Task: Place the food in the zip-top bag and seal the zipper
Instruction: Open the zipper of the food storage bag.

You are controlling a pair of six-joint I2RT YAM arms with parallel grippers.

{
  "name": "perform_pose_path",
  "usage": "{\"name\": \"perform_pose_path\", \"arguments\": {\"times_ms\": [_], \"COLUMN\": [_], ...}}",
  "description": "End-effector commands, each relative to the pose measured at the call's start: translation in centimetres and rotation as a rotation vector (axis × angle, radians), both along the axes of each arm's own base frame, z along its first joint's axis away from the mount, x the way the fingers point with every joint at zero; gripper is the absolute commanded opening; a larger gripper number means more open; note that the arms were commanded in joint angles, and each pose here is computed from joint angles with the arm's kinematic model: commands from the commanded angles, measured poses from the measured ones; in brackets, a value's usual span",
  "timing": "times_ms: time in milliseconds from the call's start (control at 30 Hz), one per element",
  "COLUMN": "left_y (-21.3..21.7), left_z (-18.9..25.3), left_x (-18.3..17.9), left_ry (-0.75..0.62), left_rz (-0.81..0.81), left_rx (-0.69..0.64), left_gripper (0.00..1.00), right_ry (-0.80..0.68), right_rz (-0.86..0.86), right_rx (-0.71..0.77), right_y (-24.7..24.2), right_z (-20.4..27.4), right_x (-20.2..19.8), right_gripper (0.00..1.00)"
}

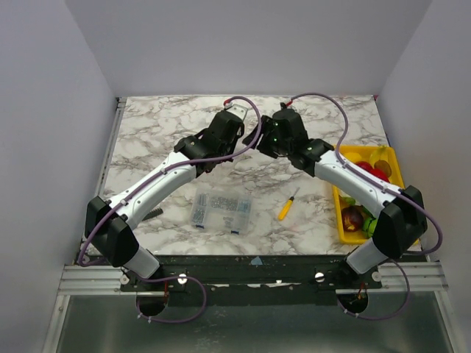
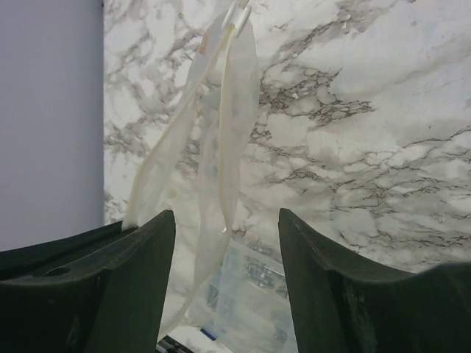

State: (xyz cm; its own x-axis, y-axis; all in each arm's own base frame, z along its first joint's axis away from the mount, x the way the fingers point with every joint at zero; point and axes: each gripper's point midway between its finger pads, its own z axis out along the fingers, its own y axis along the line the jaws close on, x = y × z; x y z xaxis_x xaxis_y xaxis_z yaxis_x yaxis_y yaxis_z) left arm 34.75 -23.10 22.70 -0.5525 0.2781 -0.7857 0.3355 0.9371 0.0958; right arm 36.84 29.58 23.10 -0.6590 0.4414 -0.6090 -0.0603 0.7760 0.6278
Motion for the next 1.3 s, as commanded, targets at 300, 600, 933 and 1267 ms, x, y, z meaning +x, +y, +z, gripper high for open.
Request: {"name": "perform_pose_path", "arguments": {"times_ms": [300,600,933,1267], "left_y": [-0.6,1.2,1.4,2.4], "left_z": [1.0,1.8,2.0,1.1], "left_x": [-0.2,1.4,2.9,2.4], "left_ry": [0.002,-0.051,-0.058,-0.024], "left_rz": [-0.008,0.053,0.07,0.057], "left_rx": [-0.064,-0.037,0.009,0.027], "left_gripper": [0.0,0.18,0.5,0.14], "right_ry": [-0.024,-0.076,-0.096,-0.087], "right_rz": [0.102,0.139,0.165,0.156], "right_rx": [-0.037,-0.012,0.02,-0.022], "right_y": [4.4,5.6,5.8,5.2], "right_z": [-2.3,-0.4,1.0,0.4], "right_x": [0.0,-0.9,-1.7,-1.7], "right_gripper": [0.28,0.0,0.0,0.0]}}
